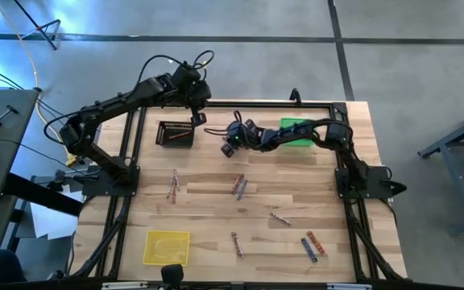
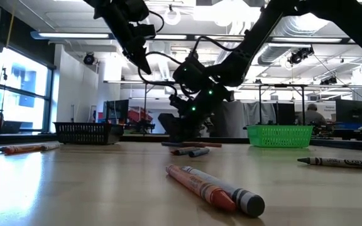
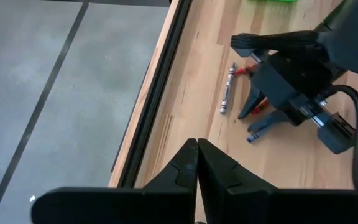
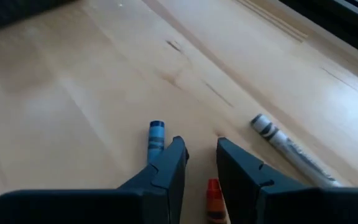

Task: Sort crayons
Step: Put the blue crayon into the yellow bin

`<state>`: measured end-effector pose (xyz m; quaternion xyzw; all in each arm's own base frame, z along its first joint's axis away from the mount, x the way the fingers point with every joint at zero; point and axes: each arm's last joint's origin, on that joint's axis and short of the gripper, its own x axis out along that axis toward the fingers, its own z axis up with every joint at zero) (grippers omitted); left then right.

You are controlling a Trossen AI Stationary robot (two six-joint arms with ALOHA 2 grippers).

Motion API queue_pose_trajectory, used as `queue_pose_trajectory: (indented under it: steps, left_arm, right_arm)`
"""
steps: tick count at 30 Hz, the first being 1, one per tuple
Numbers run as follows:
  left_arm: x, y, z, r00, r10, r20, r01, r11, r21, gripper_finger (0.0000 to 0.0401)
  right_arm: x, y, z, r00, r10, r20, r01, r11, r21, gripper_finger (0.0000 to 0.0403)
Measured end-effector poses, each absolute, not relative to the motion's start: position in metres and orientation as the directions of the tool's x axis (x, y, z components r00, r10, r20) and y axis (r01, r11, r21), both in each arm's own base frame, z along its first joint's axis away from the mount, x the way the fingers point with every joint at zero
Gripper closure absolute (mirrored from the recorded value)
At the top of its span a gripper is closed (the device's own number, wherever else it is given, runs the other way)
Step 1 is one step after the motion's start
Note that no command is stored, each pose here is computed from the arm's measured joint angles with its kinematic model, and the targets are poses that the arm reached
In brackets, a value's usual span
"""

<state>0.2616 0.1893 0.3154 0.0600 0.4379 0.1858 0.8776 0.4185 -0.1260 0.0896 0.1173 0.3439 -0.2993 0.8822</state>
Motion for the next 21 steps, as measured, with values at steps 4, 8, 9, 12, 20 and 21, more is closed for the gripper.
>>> queue_pose_trajectory:
  steps: [4, 8, 9, 12, 20, 21]
  left_arm:
    - [0.261, 0.189, 0.315, 0.547, 0.379, -0.746, -0.274, 0.924, 0.268, 0.0401]
    - [0.261, 0.189, 0.315, 0.544, 0.377, -0.750, -0.273, 0.924, 0.266, 0.0401]
    - [0.261, 0.189, 0.315, 0.541, 0.375, -0.753, -0.272, 0.925, 0.265, 0.0401]
    - [0.260, 0.188, 0.314, 0.531, 0.368, -0.763, -0.269, 0.928, 0.259, 0.0401]
    - [0.259, 0.188, 0.313, 0.525, 0.363, -0.770, -0.273, 0.928, 0.252, 0.0401]
    - [0.259, 0.188, 0.313, 0.525, 0.363, -0.770, -0.273, 0.928, 0.252, 0.0401]
  right_arm:
    - [0.420, -0.121, 0.089, 0.593, -0.433, -0.679, 0.605, 0.796, 0.021, 0.0314]
    - [0.420, -0.120, 0.089, 0.595, -0.425, -0.682, 0.603, 0.797, 0.029, 0.0314]
    - [0.420, -0.120, 0.089, 0.595, -0.423, -0.683, 0.602, 0.798, 0.031, 0.0314]
    - [0.420, -0.119, 0.089, 0.597, -0.419, -0.684, 0.602, 0.797, 0.038, 0.0314]
    - [0.423, -0.108, 0.089, 0.613, -0.396, -0.684, 0.585, 0.809, 0.055, 0.0314]
    - [0.424, -0.106, 0.089, 0.615, -0.393, -0.684, 0.581, 0.812, 0.055, 0.0314]
